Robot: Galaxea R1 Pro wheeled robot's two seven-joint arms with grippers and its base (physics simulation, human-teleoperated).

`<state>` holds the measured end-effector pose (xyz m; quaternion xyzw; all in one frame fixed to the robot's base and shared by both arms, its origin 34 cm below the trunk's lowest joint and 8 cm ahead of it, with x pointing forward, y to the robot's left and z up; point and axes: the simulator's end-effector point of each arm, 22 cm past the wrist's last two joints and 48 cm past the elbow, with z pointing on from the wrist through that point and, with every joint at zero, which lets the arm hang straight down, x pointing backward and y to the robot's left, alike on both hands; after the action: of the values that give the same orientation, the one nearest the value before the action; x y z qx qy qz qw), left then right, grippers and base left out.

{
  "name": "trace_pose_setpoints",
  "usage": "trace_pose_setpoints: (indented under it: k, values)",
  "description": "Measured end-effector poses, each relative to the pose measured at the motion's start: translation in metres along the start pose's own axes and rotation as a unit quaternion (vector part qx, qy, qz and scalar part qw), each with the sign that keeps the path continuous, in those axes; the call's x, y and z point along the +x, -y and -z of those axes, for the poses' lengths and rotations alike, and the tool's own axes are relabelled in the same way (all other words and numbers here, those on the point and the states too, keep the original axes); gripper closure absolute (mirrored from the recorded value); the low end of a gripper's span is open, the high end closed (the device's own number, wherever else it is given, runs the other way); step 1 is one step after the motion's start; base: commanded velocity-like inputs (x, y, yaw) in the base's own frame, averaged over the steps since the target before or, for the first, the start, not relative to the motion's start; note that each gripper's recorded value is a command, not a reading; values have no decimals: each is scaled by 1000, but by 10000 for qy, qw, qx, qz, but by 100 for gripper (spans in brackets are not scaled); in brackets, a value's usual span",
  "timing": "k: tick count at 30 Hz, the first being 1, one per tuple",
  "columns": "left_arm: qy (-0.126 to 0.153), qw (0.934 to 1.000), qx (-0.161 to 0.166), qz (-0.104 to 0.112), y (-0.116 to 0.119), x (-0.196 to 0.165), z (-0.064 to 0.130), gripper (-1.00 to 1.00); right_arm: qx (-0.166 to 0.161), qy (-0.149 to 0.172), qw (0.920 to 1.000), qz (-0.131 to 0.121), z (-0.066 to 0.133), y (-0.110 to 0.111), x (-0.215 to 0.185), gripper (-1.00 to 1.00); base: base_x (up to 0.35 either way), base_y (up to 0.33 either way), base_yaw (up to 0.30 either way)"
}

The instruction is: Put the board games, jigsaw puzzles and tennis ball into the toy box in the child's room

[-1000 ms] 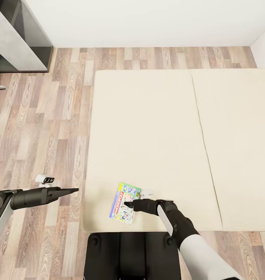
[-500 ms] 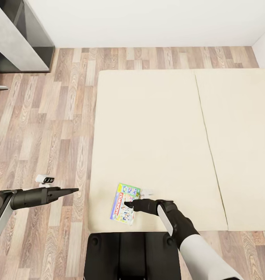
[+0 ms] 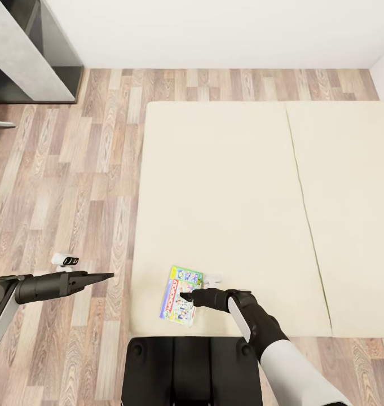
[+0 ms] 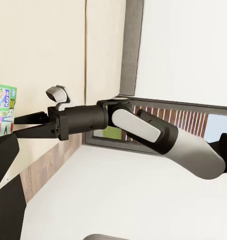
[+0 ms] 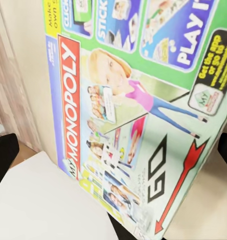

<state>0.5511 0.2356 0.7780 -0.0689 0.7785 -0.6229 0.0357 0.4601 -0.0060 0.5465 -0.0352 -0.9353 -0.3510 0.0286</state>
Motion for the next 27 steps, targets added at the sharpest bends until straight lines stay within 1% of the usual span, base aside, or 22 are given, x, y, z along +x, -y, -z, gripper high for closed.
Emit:
trace_pose_setpoints:
  k: [17,27]
  values:
    - [-2,10000,0,1,0,0,0,-100,2,0,10000,0,0,0,0,-100,0,0,17]
    - [-1,10000,0,-4,0,0,0,-100,3,0,10000,0,0,0,0,-100,0,33,0]
